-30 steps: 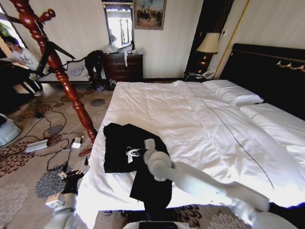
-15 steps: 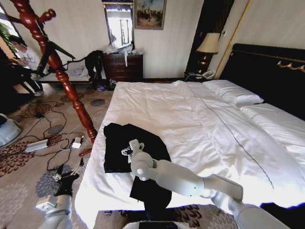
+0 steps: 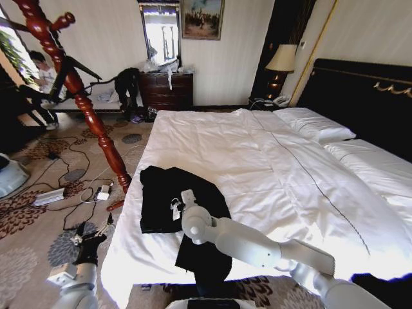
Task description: Pick up the clothes from the bed and hang them on the clothes hanger.
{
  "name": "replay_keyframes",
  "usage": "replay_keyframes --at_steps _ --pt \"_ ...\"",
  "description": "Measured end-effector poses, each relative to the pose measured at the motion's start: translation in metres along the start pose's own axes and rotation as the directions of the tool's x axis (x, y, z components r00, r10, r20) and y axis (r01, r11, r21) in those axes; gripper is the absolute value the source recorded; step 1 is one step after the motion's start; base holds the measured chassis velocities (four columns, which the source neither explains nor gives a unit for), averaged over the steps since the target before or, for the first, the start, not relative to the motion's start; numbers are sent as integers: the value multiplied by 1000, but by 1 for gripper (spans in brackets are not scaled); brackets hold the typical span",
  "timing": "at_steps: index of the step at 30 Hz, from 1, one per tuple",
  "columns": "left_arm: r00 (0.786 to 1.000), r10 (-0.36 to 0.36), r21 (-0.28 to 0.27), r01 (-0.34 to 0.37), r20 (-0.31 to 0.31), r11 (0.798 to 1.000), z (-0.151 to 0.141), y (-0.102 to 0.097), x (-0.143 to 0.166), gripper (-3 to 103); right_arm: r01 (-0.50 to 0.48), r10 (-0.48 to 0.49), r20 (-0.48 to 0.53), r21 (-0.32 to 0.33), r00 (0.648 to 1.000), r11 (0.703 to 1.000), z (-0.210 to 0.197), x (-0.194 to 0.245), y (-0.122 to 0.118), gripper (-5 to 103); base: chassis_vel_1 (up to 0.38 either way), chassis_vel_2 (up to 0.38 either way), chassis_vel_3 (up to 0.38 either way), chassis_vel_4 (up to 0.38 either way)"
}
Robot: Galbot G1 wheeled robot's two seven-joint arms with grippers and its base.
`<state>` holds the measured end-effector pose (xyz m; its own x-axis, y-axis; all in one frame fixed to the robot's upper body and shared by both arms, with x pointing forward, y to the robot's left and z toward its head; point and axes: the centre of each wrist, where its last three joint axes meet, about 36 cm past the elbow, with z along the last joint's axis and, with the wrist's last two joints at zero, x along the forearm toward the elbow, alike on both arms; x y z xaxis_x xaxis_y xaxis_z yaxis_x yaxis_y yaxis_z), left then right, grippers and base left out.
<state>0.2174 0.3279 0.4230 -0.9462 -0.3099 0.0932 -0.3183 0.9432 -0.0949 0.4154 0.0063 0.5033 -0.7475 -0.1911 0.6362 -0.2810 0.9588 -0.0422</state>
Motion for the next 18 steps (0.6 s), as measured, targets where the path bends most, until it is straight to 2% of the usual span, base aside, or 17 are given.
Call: replay_keyframes --at_steps 1,3,5,6,7,9,10,12,15,16,18 --pt "1000 0 0 0 0 1000 0 0 0 100 0 0 0 0 1000 1000 0 0 0 38 0 0 0 0" --pt "1000 -4 3 4 -1 1000 0 -1 0 100 -7 7 12 -9 1000 1000 1 0 -6 27 0 0 0 0" --pt "1000 -4 3 4 -1 1000 1 -1 0 100 -8 8 20 -17 1000 1000 0 0 -10 27 0 0 0 0" --pt "1000 -5 3 5 -1 1000 1 -1 0 100 -10 12 36 -33 999 999 -1 1 -17 16 0 0 0 0" --pt "1000 -5 2 5 -1 1000 1 -1 0 100 -11 13 51 -48 999 999 -3 2 -24 16 0 0 0 0" --pt "1000 -8 1 8 -1 1000 1 -1 0 100 -21 28 84 -83 996 996 -8 5 -42 6 0 0 0 0" --pt "1000 -8 1 8 -1 1000 1 -1 0 100 -21 28 84 -83 996 996 -8 5 -42 6 0 0 0 0" --pt "1000 -9 0 9 3 1000 -1 -1 0 100 -47 64 129 -132 990 990 -20 12 -72 1 0 0 0 0" --pt "1000 -8 -1 8 7 1000 -2 -1 0 100 -58 100 201 -208 975 976 -42 33 -117 0 0 0 0 0" --pt "1000 -8 -1 8 7 1000 -2 -1 0 100 -58 100 201 -208 975 976 -42 33 -117 0 0 0 0 0" --pt "1000 -9 -1 9 9 1000 -2 -1 0 100 -46 116 255 -265 960 963 -59 56 -149 0 0 0 0 0"
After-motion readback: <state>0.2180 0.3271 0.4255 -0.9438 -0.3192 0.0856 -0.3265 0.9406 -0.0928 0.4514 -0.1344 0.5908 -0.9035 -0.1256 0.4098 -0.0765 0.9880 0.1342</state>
